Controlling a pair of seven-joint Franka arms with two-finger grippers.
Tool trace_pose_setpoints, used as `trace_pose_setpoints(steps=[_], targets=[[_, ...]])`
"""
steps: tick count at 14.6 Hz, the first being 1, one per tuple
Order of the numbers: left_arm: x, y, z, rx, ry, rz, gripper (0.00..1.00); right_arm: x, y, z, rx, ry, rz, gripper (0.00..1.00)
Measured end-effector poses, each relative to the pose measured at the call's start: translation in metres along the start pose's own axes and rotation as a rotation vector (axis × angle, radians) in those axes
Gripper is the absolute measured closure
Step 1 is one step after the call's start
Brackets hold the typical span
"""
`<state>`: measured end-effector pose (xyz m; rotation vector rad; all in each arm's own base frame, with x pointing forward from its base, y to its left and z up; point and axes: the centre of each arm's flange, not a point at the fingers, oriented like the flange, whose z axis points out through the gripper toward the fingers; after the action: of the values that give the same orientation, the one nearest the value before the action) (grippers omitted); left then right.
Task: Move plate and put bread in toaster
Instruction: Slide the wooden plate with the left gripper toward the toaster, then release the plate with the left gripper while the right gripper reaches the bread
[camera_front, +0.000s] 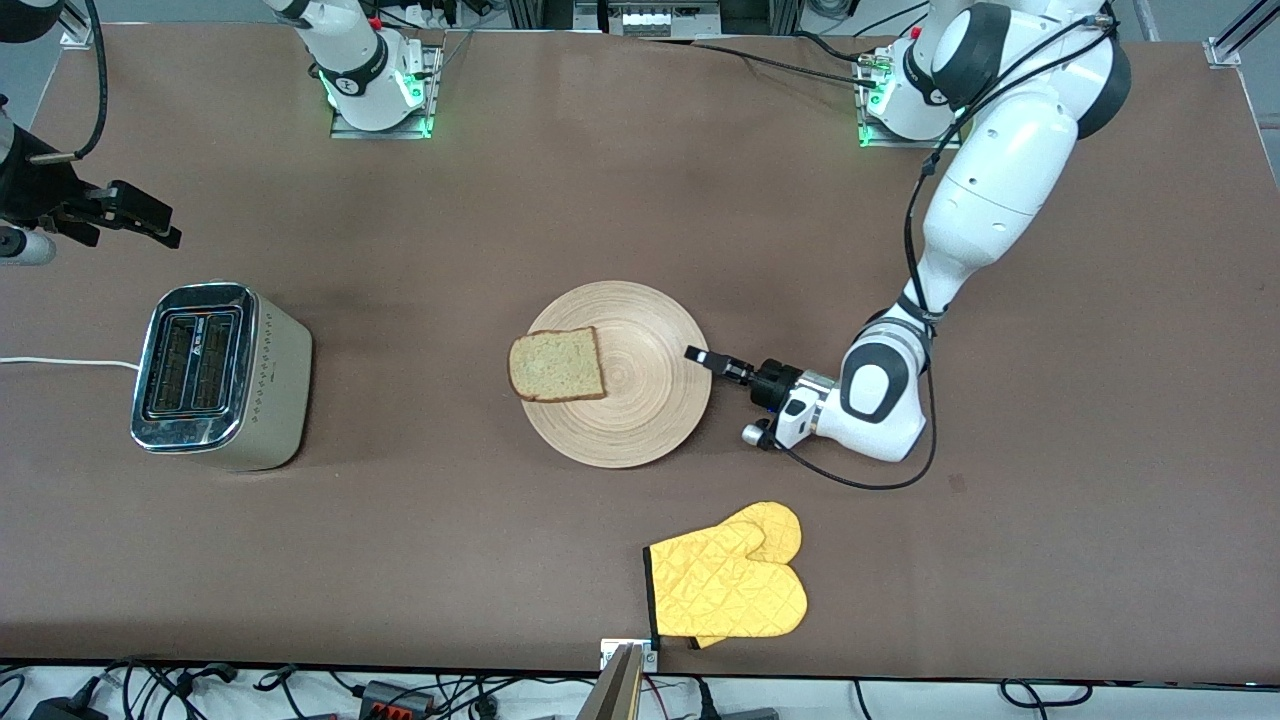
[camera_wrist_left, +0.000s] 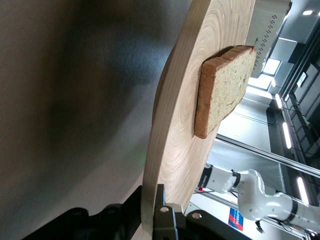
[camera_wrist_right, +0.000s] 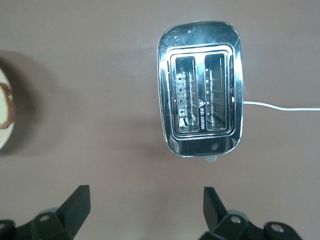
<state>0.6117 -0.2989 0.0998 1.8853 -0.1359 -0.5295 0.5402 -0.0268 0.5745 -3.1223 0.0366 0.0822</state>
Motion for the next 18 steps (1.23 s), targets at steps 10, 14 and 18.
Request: trace_pose_setpoints(steps=[10, 14, 18], targets=[[0.001, 0.014, 0.058, 0.064, -0.025, 0.026, 0.75, 0.053, -0.059, 0.098, -0.01, -0.112, -0.101, 0.0], [0.007, 0.008, 0.03, 0.094, 0.009, 0.027, 0.45, 0.06, -0.11, 0.142, -0.011, -0.177, -0.136, 0.0], [0.009, 0.005, -0.055, 0.169, 0.034, 0.054, 0.37, 0.068, -0.137, 0.188, 0.142, -0.235, -0.085, 0.0]])
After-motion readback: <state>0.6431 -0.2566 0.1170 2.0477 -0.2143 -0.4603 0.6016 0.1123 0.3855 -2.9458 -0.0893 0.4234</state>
